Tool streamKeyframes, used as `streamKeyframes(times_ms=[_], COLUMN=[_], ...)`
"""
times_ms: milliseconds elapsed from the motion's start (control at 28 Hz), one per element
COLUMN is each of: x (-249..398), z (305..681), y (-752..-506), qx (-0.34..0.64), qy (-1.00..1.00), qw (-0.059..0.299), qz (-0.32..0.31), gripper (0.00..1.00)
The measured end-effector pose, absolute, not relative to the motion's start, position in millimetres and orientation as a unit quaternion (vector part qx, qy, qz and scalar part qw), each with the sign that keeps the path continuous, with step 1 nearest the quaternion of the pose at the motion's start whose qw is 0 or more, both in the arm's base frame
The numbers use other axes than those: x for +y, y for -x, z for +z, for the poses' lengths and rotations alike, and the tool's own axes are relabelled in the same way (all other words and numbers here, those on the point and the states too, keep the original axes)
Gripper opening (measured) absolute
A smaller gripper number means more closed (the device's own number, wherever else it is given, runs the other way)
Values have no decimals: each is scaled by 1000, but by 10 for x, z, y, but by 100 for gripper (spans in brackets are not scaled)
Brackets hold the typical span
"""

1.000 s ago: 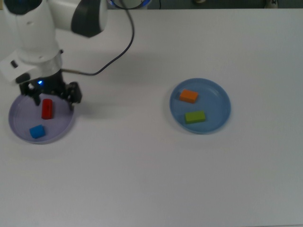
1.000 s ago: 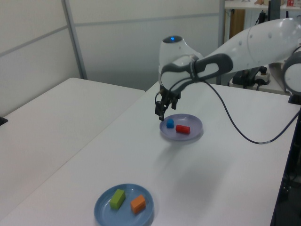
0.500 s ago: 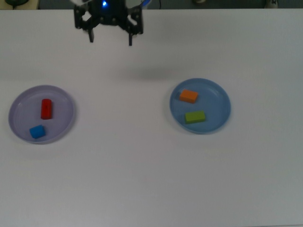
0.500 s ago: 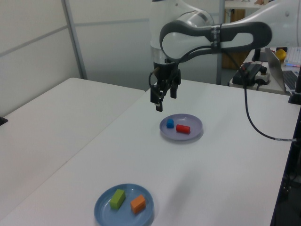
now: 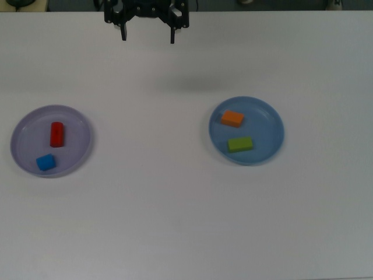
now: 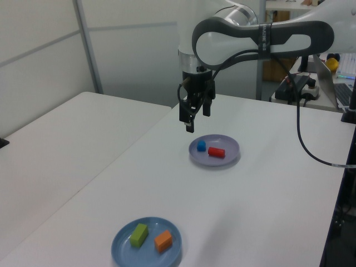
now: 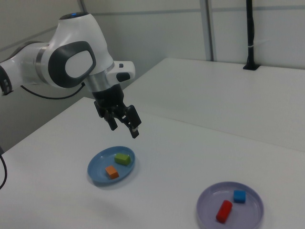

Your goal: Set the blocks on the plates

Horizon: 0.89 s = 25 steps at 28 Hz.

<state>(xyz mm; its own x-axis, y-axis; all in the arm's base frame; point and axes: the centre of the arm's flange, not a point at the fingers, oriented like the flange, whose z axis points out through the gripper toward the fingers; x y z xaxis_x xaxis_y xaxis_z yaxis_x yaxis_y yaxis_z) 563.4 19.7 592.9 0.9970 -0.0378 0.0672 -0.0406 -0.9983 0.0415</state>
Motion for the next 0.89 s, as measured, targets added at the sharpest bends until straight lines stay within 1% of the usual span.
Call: streamKeyframes(times_ms=[893], x=[119], z=[5899], y=[-5637], qx=[-26], qy=[-999], qw=[22], qz=[30], gripper=[100])
